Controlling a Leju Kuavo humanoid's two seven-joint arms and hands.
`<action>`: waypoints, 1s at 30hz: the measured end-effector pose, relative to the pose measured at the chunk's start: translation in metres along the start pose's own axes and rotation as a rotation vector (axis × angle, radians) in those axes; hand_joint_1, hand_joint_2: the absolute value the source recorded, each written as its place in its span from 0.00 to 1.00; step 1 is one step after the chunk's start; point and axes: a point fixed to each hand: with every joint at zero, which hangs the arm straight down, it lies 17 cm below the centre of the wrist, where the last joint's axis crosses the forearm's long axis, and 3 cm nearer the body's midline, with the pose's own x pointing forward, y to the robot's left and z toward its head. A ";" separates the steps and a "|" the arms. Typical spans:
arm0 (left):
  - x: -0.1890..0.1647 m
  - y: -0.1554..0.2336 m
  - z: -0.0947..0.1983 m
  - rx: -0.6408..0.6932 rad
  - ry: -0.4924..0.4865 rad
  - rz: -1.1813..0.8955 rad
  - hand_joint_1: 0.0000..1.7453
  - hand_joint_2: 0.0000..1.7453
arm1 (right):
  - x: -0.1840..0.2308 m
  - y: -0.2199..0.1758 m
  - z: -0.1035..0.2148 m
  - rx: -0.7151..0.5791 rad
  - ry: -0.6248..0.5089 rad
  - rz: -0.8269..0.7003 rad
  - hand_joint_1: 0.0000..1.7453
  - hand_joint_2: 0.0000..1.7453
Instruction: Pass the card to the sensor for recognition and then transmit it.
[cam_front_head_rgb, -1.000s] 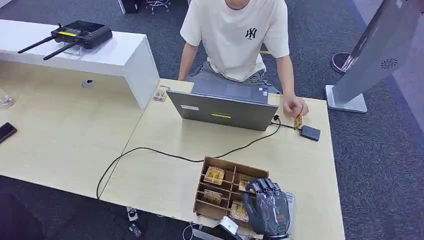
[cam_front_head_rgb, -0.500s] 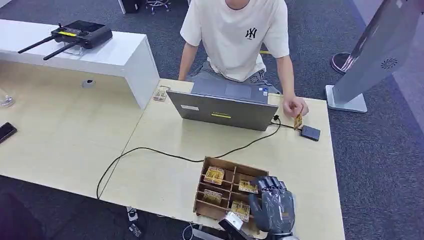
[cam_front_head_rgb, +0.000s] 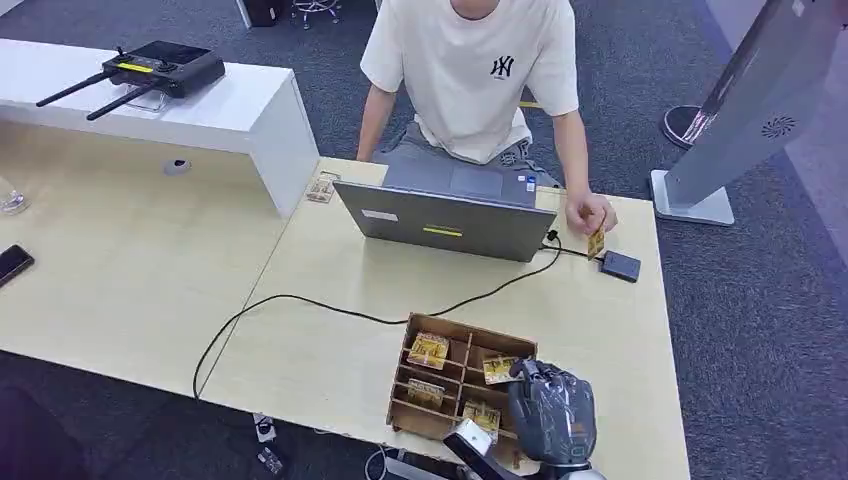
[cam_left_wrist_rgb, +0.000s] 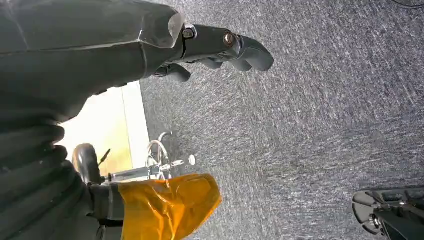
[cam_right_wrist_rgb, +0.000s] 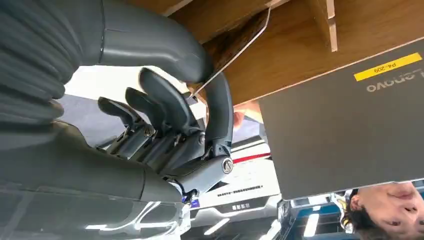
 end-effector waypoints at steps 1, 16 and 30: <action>0.000 0.000 0.000 0.000 0.000 0.000 0.00 1.00 | 0.000 0.000 0.000 0.000 0.001 0.000 1.00 1.00; 0.001 0.000 0.000 0.001 -0.005 0.000 0.00 1.00 | -0.011 -0.007 -0.003 -0.016 0.042 -0.048 1.00 1.00; 0.003 0.000 0.000 0.002 -0.015 0.009 0.00 1.00 | -0.014 -0.040 -0.012 -0.073 0.095 -0.271 1.00 1.00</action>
